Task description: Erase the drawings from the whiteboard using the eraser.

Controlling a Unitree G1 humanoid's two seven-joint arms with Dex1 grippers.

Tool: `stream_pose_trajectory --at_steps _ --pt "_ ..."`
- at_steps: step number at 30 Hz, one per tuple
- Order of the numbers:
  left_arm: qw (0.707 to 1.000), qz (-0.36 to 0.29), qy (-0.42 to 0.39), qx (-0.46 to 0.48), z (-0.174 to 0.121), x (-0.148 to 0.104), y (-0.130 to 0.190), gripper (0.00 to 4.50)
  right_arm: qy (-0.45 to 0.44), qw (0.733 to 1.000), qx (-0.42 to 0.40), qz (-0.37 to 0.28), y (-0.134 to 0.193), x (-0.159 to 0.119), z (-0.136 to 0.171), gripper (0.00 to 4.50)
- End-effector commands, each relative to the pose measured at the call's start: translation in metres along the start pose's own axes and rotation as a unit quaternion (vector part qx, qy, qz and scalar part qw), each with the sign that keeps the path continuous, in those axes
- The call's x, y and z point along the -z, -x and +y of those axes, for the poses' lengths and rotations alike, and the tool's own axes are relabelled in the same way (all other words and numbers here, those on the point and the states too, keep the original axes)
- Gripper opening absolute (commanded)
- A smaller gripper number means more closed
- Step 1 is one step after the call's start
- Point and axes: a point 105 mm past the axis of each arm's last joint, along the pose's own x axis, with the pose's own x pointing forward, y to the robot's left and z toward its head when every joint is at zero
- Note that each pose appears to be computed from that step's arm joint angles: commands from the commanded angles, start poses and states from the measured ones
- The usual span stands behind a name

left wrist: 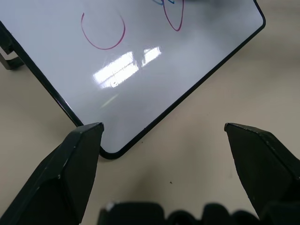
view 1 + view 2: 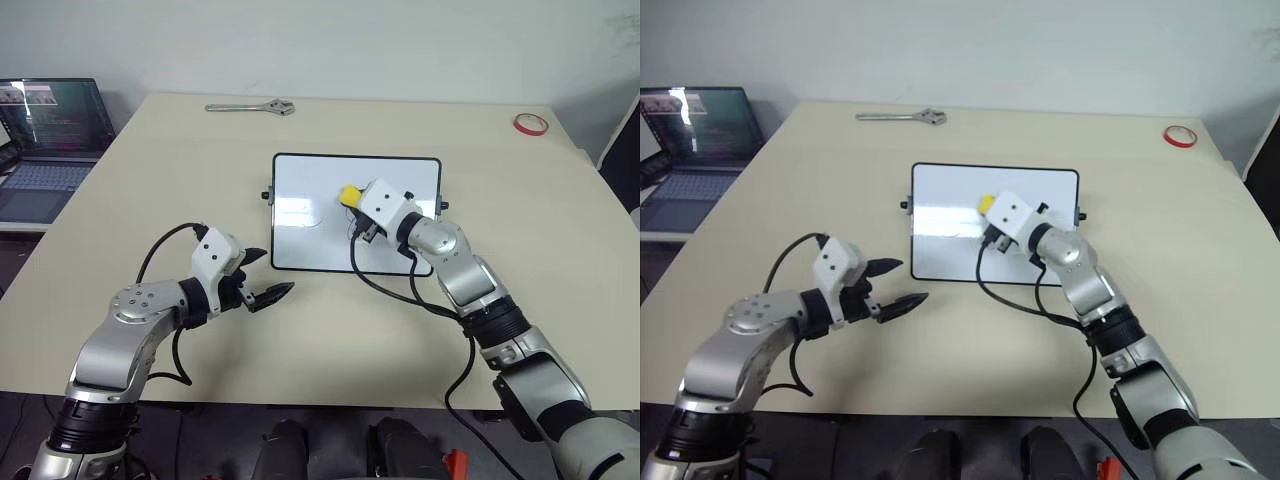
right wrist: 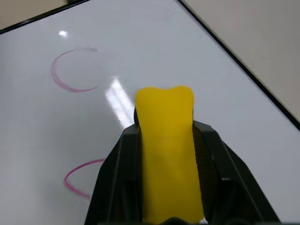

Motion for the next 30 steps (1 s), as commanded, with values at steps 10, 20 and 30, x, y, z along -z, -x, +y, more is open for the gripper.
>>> stream_pose_trajectory --at_steps 10,20,30 --pt "1.000 -0.020 -0.013 0.007 0.000 -0.006 -0.004 4.50 0.044 0.996 0.066 0.028 0.009 0.020 -0.023 1.10" --pt "1.000 -0.023 -0.012 0.010 -0.003 -0.007 -0.005 4.50 0.042 0.990 -0.116 0.065 0.015 0.038 0.037 1.10" --pt "1.000 -0.024 -0.013 0.013 -0.005 -0.009 -0.007 4.50 0.068 0.994 0.077 0.025 -0.004 0.012 -0.030 1.10"
